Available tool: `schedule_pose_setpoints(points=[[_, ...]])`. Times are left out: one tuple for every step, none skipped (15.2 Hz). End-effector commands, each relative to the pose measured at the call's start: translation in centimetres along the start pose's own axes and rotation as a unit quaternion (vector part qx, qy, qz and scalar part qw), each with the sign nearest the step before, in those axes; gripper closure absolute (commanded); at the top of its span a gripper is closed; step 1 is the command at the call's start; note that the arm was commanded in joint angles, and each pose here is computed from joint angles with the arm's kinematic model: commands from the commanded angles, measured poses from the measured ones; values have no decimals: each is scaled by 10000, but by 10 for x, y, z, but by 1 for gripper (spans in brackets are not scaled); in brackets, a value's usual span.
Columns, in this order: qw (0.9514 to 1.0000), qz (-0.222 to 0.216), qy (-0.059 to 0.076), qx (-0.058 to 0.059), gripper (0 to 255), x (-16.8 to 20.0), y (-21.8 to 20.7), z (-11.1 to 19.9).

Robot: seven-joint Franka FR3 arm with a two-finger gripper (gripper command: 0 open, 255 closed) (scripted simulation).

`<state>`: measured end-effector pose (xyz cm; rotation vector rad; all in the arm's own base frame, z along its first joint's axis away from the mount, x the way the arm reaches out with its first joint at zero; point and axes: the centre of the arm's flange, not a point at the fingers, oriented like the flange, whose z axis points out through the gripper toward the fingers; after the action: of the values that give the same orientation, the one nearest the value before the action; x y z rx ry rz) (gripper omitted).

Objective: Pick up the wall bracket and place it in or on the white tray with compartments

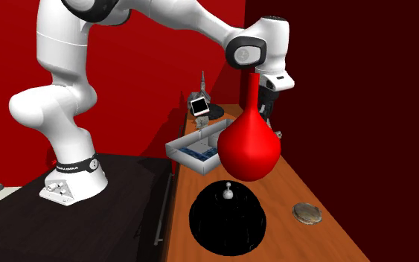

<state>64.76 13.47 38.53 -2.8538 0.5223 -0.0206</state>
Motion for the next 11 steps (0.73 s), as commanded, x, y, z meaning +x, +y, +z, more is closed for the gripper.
schedule_pose_setpoints(points=[[10000,-14,6,12,255,-1,-4,-11],[10000,-14,6,12,255,-1,-5,-16],[10000,-14,6,12,255,-1,-7,-22],[10000,-14,6,12,255,-2,-8,-27],[10000,-14,6,12,255,-2,-9,-32],[10000,-14,6,12,255,-2,-10,-37],[10000,-14,6,12,255,-2,-11,-41],[10000,-14,6,12,255,-15,-9,-42],[10000,-14,6,12,255,-28,-6,-42],[10000,-14,6,12,255,-41,-3,-42],[10000,-14,6,12,255,-54,0,-43]])
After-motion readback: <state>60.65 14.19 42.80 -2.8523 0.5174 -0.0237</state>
